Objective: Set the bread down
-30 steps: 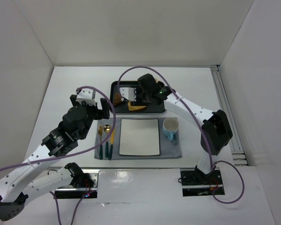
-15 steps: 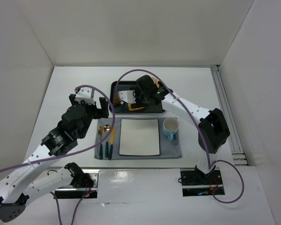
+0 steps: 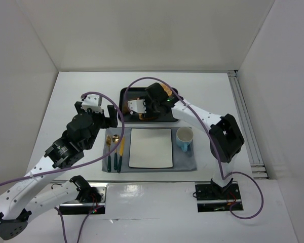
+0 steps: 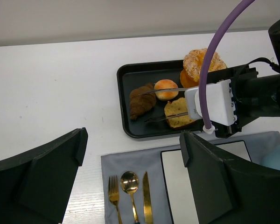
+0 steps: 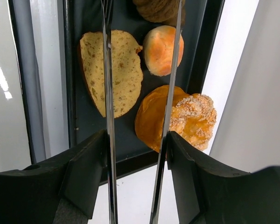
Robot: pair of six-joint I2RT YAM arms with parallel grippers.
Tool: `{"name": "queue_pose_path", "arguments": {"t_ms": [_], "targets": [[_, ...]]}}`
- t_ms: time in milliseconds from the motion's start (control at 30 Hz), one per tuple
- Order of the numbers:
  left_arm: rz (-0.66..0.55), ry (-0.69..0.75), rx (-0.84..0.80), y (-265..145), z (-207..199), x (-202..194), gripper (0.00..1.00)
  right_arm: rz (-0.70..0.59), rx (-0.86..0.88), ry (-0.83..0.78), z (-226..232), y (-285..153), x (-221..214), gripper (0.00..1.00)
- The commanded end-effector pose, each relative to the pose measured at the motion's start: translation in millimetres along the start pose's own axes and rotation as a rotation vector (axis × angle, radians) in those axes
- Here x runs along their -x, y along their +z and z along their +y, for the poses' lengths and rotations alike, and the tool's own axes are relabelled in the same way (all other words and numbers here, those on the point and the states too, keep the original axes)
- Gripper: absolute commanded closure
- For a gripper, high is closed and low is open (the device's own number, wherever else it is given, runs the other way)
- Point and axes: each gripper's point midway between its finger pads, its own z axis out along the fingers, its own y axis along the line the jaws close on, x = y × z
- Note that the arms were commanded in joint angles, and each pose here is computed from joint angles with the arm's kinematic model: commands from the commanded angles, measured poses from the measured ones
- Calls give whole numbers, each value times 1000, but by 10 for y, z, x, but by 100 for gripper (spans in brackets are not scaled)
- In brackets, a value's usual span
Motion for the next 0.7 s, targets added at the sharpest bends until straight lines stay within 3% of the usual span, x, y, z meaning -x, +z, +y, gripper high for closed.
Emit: {"name": "queue_pose_path", "arguments": {"t_ms": [0, 667], "targets": [[-44, -17, -4, 7, -4, 111, 1, -39, -88, -5, -311, -43, 122, 38], [-44, -17, -4, 7, -4, 111, 1, -52, -166, 20, -489, -49, 124, 37]]}}
